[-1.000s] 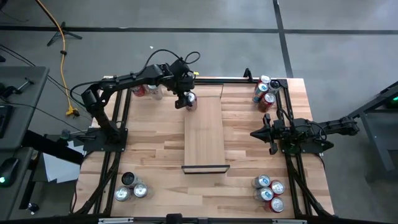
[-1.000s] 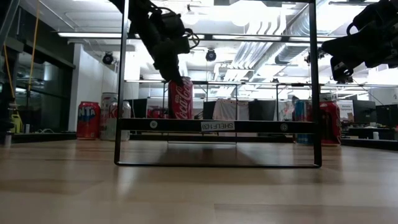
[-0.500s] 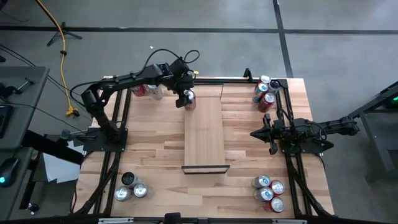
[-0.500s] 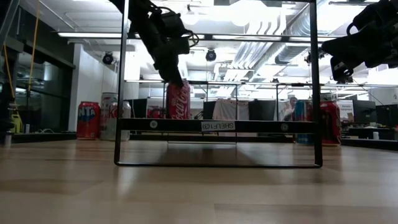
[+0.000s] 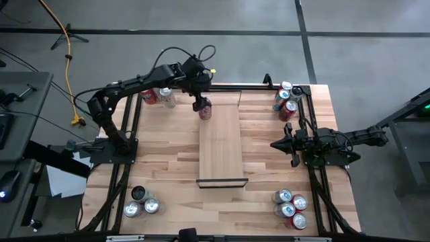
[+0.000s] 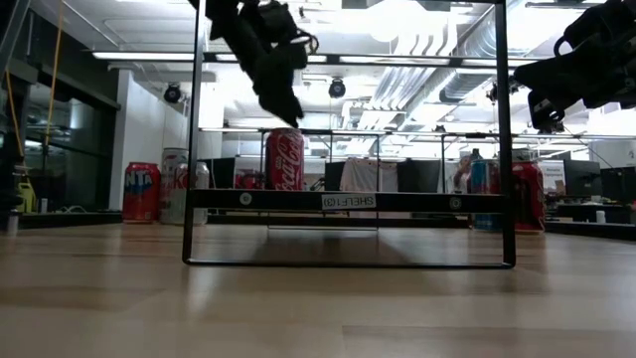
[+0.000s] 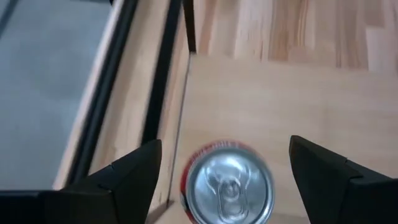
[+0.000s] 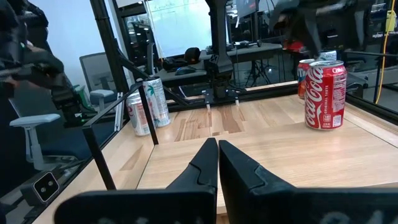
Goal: Place canned beverage on shelf
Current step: Put the red soda can on the shelf, then put the red soda can on the shelf aligned with the other red soda can
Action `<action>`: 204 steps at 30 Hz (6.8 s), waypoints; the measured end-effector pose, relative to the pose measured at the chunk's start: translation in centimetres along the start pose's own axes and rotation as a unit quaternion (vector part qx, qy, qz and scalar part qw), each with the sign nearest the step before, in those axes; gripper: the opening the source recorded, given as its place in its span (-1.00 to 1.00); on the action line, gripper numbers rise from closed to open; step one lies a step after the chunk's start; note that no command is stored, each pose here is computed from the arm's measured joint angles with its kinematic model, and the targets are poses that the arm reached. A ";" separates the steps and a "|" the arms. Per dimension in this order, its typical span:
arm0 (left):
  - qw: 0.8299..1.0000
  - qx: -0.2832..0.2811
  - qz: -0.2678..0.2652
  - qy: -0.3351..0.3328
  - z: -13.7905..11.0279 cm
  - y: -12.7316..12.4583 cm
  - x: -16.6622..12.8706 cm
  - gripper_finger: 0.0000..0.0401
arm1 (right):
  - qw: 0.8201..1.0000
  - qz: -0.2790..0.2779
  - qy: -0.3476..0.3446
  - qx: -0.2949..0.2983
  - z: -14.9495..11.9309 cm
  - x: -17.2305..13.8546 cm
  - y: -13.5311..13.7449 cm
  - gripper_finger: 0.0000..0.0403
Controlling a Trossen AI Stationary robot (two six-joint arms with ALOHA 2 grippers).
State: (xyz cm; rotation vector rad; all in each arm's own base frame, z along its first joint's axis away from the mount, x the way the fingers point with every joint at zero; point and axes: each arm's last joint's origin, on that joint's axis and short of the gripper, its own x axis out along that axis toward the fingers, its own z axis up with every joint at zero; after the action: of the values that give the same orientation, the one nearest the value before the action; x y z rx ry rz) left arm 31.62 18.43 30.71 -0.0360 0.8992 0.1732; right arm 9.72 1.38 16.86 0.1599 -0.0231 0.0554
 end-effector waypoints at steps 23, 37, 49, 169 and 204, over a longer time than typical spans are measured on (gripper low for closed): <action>0.900 -0.345 0.266 -0.020 1.7 -7.3 -0.5 0.48 | 1.000 0.000 0.000 0.000 0.0 0.0 0.0 -1.00; 0.870 -0.429 0.241 -0.011 -1.0 -7.7 2.8 0.48 | 1.000 0.000 0.000 0.000 0.0 0.0 0.0 -1.00; 0.867 -0.445 0.224 0.012 -1.4 -8.0 3.7 0.48 | 1.000 0.000 0.000 0.000 0.0 0.0 0.0 -1.00; 0.925 -0.199 -0.092 -0.310 -4.1 -8.1 -6.8 0.35 | 1.000 0.000 0.000 0.000 0.0 0.0 0.0 -1.00; 0.902 -0.184 -0.026 -0.391 -7.7 -12.6 -12.3 0.35 | 0.893 -0.242 -0.249 0.285 12.2 1.0 0.3 -0.52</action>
State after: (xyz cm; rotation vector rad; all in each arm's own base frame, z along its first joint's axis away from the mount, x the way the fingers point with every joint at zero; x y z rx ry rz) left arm 20.20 3.59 35.04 -0.3205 0.0505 0.2790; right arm 10.43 -0.23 29.00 0.7623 -0.4834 -0.4880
